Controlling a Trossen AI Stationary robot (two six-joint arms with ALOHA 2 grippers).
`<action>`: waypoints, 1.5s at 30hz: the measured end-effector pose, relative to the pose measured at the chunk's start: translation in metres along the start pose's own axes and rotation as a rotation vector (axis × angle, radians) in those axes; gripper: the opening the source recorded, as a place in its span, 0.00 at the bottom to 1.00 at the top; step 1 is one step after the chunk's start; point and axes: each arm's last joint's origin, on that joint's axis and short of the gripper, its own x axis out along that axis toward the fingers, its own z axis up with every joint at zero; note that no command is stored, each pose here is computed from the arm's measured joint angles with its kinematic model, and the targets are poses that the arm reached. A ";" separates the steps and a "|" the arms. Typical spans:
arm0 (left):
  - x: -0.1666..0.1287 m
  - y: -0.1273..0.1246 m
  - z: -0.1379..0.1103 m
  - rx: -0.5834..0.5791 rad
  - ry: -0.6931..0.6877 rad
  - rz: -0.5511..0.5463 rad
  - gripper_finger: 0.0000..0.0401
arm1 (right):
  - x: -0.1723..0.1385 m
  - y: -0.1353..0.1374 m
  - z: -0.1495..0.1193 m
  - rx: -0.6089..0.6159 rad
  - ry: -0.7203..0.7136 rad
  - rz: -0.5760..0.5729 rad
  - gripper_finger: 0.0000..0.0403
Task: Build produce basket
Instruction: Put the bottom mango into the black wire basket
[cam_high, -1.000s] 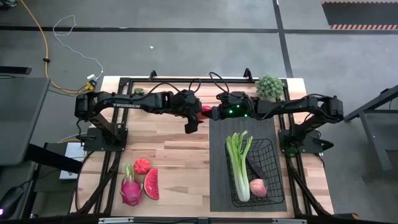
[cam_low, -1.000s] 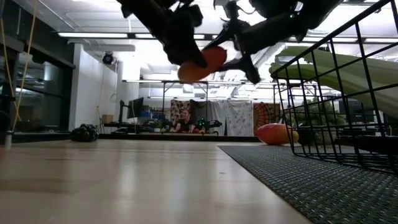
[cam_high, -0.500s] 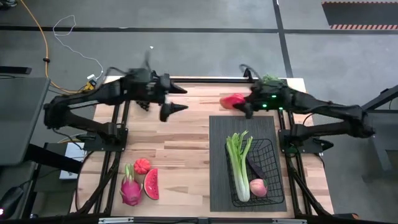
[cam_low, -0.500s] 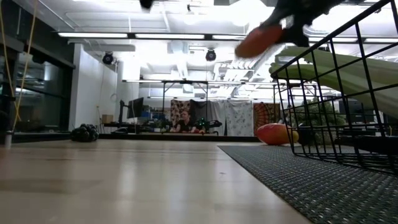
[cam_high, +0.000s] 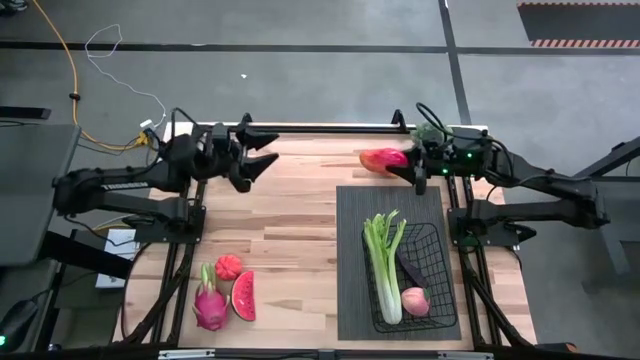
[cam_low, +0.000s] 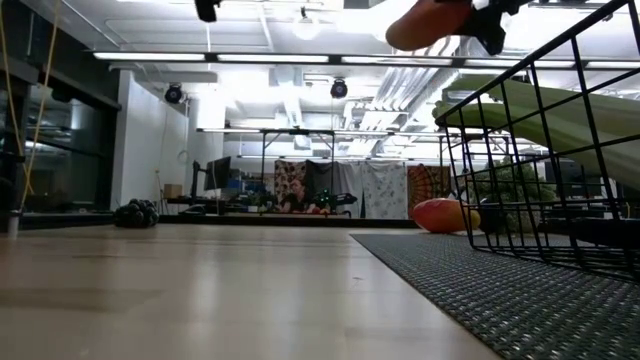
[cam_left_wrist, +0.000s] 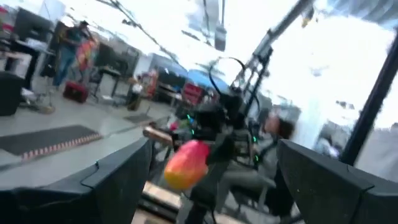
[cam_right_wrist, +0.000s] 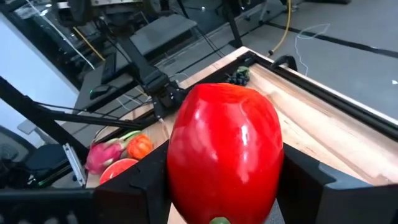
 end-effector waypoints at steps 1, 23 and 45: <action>-0.003 0.000 0.000 -0.002 -0.016 -0.003 0.84 | 0.000 0.000 0.001 -0.006 -0.005 0.004 0.51; -0.011 -0.003 0.008 0.141 -0.045 -0.020 0.84 | -0.001 0.007 0.008 -0.033 -0.047 0.161 0.51; -0.011 -0.003 0.008 0.141 -0.045 -0.017 0.84 | -0.026 0.064 0.008 0.336 0.820 0.089 0.51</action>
